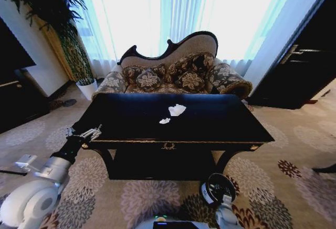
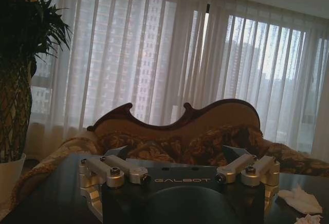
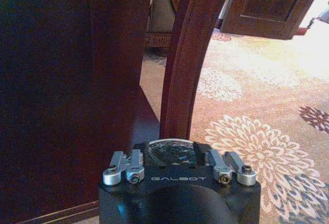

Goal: Move to the front of the table and place the trash on the table into the trash bin.

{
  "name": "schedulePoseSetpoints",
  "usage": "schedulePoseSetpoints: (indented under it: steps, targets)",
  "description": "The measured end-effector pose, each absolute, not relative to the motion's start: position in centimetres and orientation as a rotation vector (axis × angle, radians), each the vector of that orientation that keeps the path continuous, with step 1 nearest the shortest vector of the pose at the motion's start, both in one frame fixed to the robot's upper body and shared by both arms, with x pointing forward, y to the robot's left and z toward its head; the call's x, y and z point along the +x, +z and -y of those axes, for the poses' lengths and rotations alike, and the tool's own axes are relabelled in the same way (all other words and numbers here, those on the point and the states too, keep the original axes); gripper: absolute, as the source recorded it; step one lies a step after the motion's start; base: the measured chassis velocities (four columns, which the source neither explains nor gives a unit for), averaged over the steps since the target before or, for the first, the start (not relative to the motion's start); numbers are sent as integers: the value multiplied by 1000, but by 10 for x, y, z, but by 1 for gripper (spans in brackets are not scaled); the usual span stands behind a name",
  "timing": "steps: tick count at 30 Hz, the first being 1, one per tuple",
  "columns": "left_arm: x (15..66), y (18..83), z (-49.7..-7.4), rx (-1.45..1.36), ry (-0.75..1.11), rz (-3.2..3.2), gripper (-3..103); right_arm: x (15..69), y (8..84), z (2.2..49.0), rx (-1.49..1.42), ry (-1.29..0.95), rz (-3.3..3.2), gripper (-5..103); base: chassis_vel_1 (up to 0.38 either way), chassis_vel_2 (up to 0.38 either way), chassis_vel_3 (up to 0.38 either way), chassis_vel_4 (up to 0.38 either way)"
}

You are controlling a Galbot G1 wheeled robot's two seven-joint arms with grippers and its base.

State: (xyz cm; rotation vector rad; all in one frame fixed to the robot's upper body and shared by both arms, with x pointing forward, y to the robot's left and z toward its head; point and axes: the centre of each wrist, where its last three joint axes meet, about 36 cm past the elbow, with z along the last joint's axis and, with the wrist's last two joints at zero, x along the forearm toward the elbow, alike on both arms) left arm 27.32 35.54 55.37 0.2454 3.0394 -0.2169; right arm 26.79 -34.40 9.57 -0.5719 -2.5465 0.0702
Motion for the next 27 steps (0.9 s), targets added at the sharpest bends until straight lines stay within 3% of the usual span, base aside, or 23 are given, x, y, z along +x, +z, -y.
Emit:
schedulePoseSetpoints:
  steps: [2,3,11,14,21,23,27]
  targets:
    - [273,554,-355,245,-217,-3039,100,268,96,343,-571,68,2549,51,0,0,0,0]
    - [273,554,-355,245,-217,-3039,100,267,99,338,-566,55,2557,62,0,0,0,0]
    - [273,554,-355,245,-217,-3039,100,244,114,314,-535,38,2614,83,0,0,0,0]
    - [273,554,-355,245,-217,-3039,100,221,127,305,-511,70,2695,97,0,0,0,0]
    - [273,554,-355,245,-217,-3039,100,178,160,292,-526,20,2772,100,0,0,0,0]
    - [273,554,-355,245,-217,-3039,100,142,196,289,-575,-10,2828,100,0,0,0,0]
    - [273,554,-355,245,-217,-3039,100,134,228,290,-649,-51,2872,100,0,0,0,0]
